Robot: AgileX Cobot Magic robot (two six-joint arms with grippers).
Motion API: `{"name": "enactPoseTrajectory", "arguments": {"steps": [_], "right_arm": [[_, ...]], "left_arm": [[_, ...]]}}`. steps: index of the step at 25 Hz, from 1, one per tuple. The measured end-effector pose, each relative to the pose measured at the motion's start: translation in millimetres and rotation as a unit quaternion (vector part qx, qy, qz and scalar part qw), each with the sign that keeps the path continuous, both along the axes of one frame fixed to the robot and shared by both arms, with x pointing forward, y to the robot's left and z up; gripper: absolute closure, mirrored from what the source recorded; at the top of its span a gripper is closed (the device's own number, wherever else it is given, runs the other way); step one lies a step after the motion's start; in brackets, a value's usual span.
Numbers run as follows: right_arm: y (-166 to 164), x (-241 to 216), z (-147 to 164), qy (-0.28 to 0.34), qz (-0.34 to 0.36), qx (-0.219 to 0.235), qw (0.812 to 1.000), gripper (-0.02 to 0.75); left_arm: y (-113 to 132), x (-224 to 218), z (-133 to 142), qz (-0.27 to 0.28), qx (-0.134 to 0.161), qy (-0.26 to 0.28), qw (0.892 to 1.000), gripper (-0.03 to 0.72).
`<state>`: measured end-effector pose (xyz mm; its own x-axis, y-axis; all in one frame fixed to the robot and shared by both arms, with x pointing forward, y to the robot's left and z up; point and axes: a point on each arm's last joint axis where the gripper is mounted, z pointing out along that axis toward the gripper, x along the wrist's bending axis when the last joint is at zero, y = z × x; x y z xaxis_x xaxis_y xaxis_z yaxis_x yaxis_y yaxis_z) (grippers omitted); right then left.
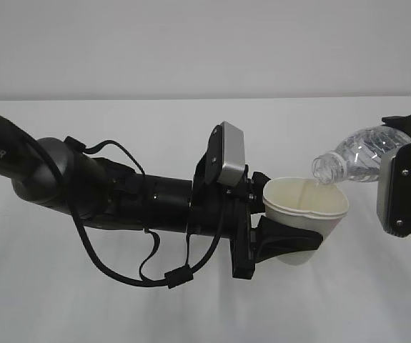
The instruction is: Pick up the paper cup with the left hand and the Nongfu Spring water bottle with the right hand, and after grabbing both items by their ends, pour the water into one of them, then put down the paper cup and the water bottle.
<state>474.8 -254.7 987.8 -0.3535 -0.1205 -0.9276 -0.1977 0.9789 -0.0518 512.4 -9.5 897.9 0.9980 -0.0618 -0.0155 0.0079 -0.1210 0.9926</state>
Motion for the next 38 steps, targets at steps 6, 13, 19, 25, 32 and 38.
{"name": "enactPoseTrajectory", "arguments": {"steps": [6,13,19,25,32,38], "right_arm": [[0.0,0.0,0.0,0.000,0.001,-0.002,1.000,0.342],[-0.2,0.0,0.0,-0.001,0.002,-0.008,1.000,0.342],[-0.6,0.1,0.0,-0.001,-0.001,-0.005,1.000,0.342],[-0.6,0.1,0.0,-0.001,-0.001,-0.006,1.000,0.342],[-0.7,0.1,0.0,-0.001,-0.001,-0.007,1.000,0.342],[-0.7,0.1,0.0,-0.002,0.000,-0.009,1.000,0.342]], "left_arm": [[0.0,-0.2,-0.1,-0.001,0.000,0.000,1.000,0.289],[0.0,-0.3,-0.2,-0.002,0.001,-0.001,1.000,0.289],[0.1,-0.4,-0.2,-0.003,0.001,-0.001,1.000,0.289],[0.1,-0.4,-0.2,-0.003,0.001,-0.001,1.000,0.289],[0.1,-0.4,-0.2,-0.003,0.001,-0.001,1.000,0.289],[0.1,-0.4,-0.2,-0.003,0.001,-0.001,1.000,0.289]]}}
